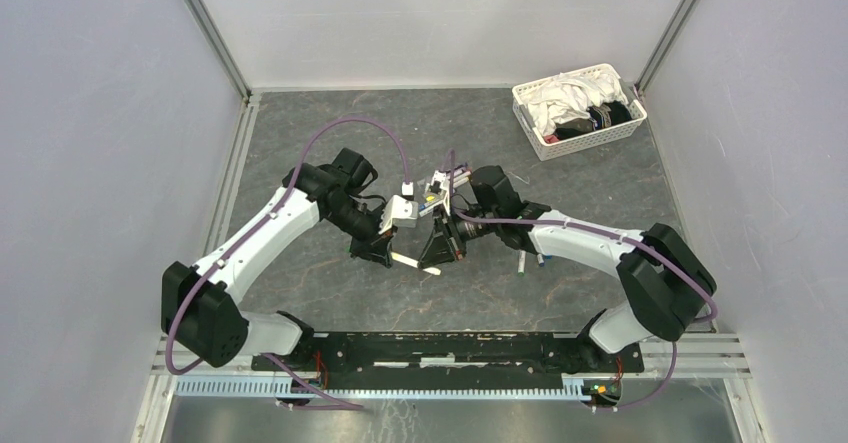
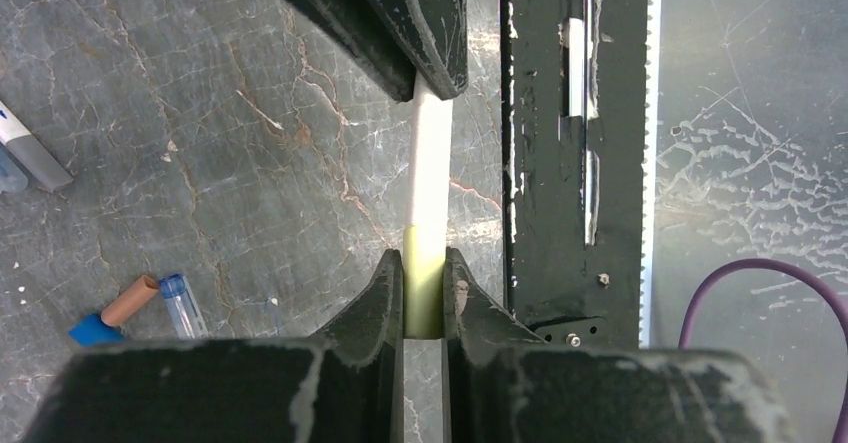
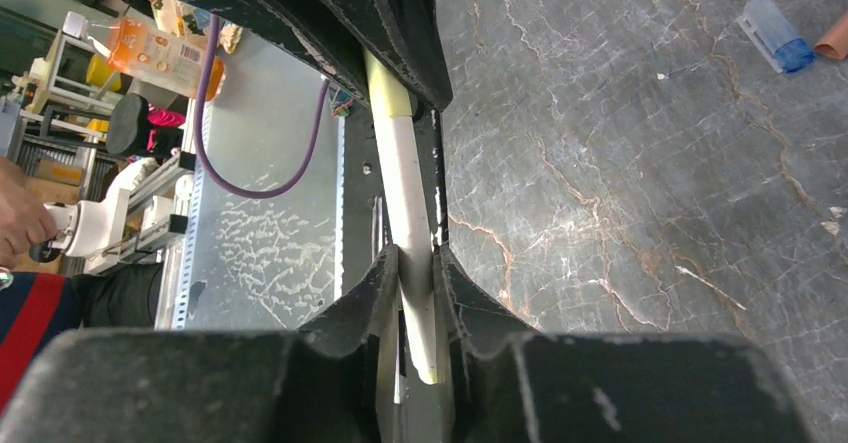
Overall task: Open the pen caps
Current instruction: Open the pen cap from the pen.
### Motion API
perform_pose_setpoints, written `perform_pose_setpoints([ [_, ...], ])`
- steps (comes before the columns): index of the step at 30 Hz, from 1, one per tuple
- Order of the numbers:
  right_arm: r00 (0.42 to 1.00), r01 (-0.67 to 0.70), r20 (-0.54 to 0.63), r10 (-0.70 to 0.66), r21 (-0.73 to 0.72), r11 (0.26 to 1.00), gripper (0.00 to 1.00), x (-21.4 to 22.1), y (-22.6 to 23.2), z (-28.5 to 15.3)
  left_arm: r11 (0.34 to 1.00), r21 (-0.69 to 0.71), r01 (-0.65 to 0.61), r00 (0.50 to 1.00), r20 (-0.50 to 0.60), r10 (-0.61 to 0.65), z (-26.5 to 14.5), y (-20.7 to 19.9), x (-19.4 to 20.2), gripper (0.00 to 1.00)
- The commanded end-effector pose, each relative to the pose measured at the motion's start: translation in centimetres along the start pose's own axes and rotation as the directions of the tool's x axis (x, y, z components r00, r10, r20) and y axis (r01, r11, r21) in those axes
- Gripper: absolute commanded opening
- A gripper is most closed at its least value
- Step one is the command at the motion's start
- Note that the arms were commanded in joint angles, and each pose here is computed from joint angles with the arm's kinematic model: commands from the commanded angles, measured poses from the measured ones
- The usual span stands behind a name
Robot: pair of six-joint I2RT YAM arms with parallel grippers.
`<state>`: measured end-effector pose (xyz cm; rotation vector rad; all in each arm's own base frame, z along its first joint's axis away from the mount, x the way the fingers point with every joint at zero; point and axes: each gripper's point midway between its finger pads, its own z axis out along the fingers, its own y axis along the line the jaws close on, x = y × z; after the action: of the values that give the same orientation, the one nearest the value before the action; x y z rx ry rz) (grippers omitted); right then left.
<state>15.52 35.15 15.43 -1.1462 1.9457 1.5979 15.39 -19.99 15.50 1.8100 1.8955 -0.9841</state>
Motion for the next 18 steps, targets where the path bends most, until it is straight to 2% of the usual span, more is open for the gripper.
perform_pose_setpoints([
  [1,0.998,0.014,0.057,-0.012,-0.031,0.999,0.29,-2.4,0.7,1.0,0.996,0.030,-0.085,0.994,0.076,0.082,-0.3,-0.6,-2.2,0.02],
  [3,0.997,-0.015,0.072,0.019,-0.058,0.998,0.38,-2.4,0.9,1.5,0.996,0.026,-0.088,0.993,0.082,0.086,-0.3,-0.6,-2.3,0.02],
  [7,0.990,-0.046,0.126,0.065,-0.144,0.988,0.41,-3.0,2.3,2.2,0.996,0.015,-0.093,0.991,0.093,0.091,-0.5,-0.7,-2.6,0.02],
  [9,0.985,-0.063,0.150,0.088,-0.167,0.984,0.33,-3.6,2.6,2.4,0.995,0.015,-0.096,0.991,0.095,0.094,-0.5,-0.8,-2.6,0.02],
  [12,0.982,-0.083,0.153,0.110,-0.172,0.982,0.04,-3.9,2.4,2.7,0.995,0.008,-0.098,0.992,0.081,0.097,-0.7,-0.7,-2.3,0.02],
  [13,0.983,-0.085,0.149,0.111,-0.171,0.982,0.00,-3.8,2.3,2.7,0.995,0.005,-0.099,0.992,0.077,0.098,-0.8,-0.8,-2.3,0.02],
  [18,0.993,-0.083,0.073,0.088,-0.074,0.994,0.00,-0.5,1.2,1.7,0.992,-0.031,-0.122,0.992,0.036,0.123,-1.9,-0.2,-1.8,0.02],
])
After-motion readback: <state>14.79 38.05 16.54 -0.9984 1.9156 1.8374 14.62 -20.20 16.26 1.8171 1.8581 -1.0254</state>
